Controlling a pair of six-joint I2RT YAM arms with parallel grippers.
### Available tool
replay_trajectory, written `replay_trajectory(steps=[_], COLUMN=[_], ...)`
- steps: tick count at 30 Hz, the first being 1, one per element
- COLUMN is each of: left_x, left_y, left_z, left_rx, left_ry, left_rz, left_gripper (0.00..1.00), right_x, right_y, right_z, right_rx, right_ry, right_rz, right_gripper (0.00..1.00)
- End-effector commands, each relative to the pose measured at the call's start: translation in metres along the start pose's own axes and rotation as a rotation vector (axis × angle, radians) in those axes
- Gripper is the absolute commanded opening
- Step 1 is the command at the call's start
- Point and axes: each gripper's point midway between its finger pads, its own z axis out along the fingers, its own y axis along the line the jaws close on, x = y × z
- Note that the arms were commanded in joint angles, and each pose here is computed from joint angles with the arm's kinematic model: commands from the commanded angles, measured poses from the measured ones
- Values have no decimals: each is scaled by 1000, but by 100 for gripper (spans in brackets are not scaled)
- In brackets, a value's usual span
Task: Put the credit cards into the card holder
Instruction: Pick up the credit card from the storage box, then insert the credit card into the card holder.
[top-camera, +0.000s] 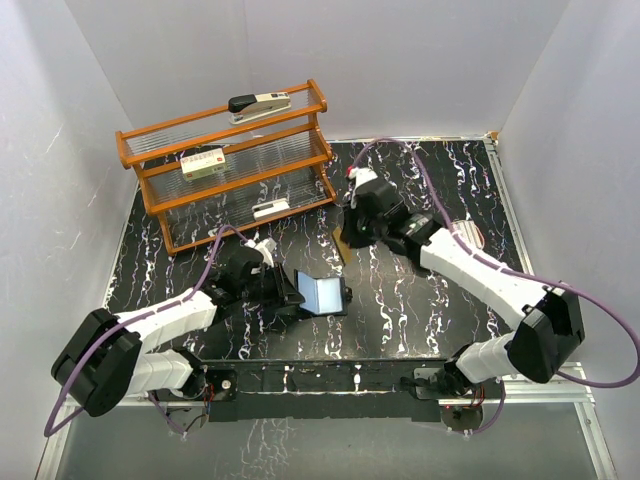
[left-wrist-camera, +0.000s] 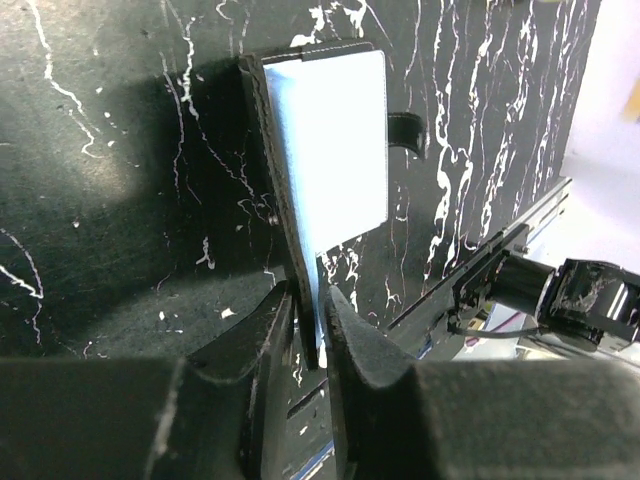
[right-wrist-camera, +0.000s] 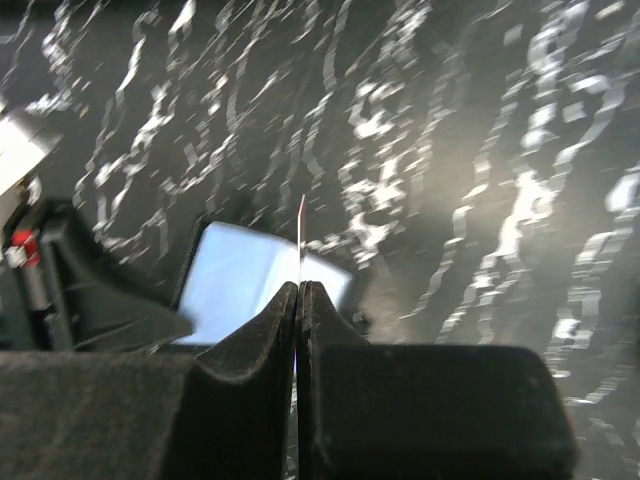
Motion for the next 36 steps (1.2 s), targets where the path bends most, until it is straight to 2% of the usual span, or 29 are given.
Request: replay_trajectory(steps=[1, 5, 15, 23, 25, 28, 30, 36], left_x=[0, 0, 8, 9, 11, 13, 13, 16], left_y=[13, 23, 46, 58, 60, 60, 60, 61], left_z=[-2, -6, -3, -8, -9, -9, -8, -6], left_rx=[-55, -97, -186, -247, -254, -250, -247, -243], left_ry=[-22, -39, -18, -22, -20, -8, -3, 10], left_rz=[8, 14, 10, 17, 14, 16, 21, 28], left_gripper=[21, 24, 25, 28, 23, 6, 0, 0], right_x=[16, 48, 107, 135, 144, 149, 150, 149], right_y=[62, 68, 66, 47, 38, 29, 27, 29], right_z=[9, 25, 60, 76, 79, 81, 81, 81], right_rx=[-227, -273, -307, -234, -220, -213, -212, -238], right_ry=[-9, 35, 187, 232, 255, 262, 260, 256], right_rz=[146, 227, 243, 249, 257, 275, 280, 288], right_gripper=[0, 0, 0, 0, 0, 0, 0, 0])
